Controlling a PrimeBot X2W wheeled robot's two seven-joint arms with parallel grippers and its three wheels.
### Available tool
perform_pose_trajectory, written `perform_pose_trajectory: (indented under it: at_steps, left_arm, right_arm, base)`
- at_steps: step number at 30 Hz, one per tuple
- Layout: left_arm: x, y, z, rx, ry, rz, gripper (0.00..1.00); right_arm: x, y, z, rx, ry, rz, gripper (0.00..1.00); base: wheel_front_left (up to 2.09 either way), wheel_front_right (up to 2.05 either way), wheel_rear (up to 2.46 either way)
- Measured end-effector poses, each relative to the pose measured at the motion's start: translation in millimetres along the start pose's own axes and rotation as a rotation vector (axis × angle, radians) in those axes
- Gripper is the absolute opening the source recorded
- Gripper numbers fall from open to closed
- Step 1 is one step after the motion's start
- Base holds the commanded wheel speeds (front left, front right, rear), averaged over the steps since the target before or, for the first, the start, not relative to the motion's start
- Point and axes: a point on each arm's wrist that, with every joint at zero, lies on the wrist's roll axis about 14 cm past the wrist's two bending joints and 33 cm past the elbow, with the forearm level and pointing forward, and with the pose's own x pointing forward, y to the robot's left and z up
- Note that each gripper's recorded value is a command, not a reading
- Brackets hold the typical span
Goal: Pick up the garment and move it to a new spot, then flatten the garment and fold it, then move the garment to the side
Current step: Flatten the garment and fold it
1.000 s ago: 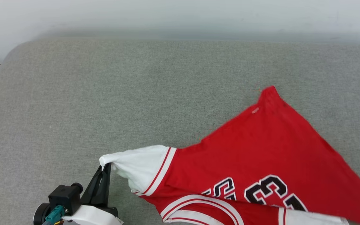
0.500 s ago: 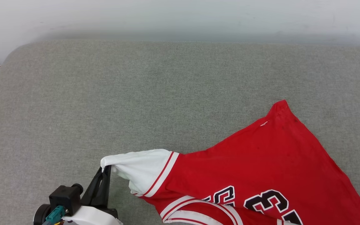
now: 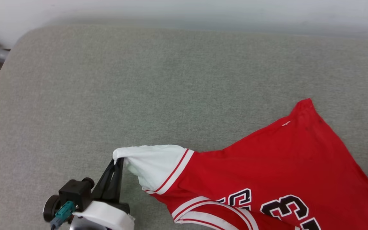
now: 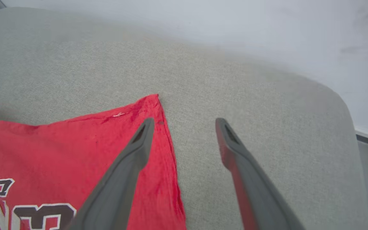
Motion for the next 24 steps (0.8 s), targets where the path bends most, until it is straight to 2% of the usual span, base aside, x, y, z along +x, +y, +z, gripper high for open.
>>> perform_pose_trajectory:
  at_steps: [5,11,19,24]
  left_arm:
    - [7.0,-1.2,1.4,-0.001,-0.007,-0.001,0.00]
    - [11.2,1.6,0.0,0.002,-0.006,0.012,0.00]
    - [19.1,3.7,-5.8,-0.004,0.004,0.023,0.00]
    - [23.6,5.7,-11.7,-0.010,0.017,0.036,0.00]
  right_arm:
    - [41.9,25.8,7.6,-0.119,0.118,0.083,1.00]
    - [82.7,37.1,-23.6,-0.212,0.372,0.128,1.00]
    - [130.8,49.6,-53.2,-0.220,0.516,0.159,1.00]
    - [150.6,63.4,-90.1,-0.209,0.607,0.194,1.00]
  base:
    - [0.00,0.00,0.00]
    - [0.00,0.00,0.00]
    - [0.00,0.00,0.00]
    - [0.00,0.00,0.00]
